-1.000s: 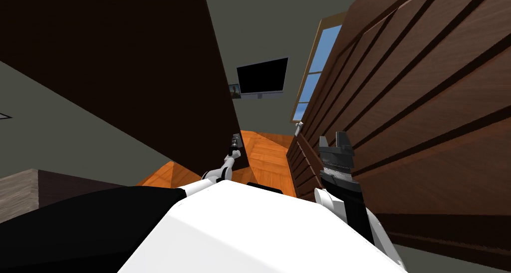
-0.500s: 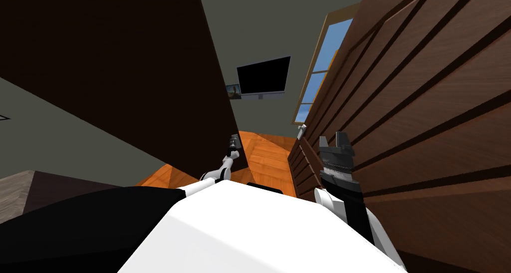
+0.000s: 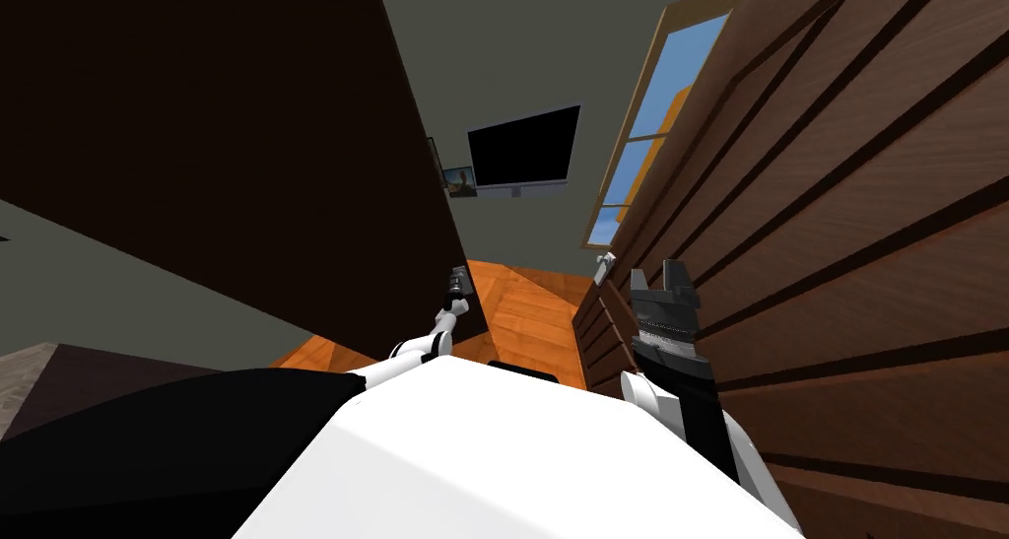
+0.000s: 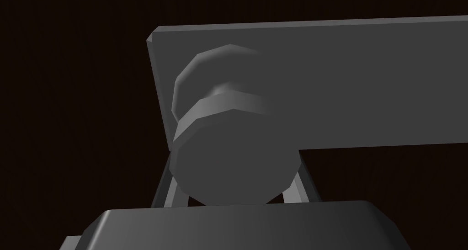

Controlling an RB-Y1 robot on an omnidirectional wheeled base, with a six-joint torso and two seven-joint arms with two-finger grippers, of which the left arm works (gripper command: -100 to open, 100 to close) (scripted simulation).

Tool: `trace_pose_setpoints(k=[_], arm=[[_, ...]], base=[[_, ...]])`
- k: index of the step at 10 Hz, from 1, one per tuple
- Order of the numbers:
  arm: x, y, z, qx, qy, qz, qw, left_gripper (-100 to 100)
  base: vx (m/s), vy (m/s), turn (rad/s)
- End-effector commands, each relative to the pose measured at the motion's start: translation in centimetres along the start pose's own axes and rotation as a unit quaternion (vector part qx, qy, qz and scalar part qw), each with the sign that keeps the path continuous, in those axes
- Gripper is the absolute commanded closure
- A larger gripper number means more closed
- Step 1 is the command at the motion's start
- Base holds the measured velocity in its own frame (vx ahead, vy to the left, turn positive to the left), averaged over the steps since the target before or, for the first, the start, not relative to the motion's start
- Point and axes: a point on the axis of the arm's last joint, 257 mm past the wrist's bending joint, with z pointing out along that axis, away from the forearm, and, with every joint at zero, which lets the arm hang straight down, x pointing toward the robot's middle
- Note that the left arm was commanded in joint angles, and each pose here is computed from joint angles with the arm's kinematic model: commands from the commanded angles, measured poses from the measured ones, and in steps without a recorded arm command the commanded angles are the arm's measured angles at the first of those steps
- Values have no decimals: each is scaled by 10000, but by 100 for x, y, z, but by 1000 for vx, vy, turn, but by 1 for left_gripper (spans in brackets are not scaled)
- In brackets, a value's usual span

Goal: Push the door open

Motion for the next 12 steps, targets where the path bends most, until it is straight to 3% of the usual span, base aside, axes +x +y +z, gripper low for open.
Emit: trace_pose_setpoints(k=[1,7,8,9,10,11,12], arm=[[-164,-11,24,18,-73,-8,10000,100],[-725,33,14,-3,-330,-21,9995,100],[-736,181,-37,-162,-340,-8,9993,100],[-729,88,-4,-62,-334,-16,9994,100],[-928,40,4,-5,-421,-24,9991,100],[-928,40,4,-5,-421,-24,9991,100],[-661,47,-9,18,-330,-21,9994,-100]], base=[[198,-11,53],[199,-38,78],[142,-13,26],[57,9,1],[133,-11,90],[143,-41,125],[-11,-32,183]])
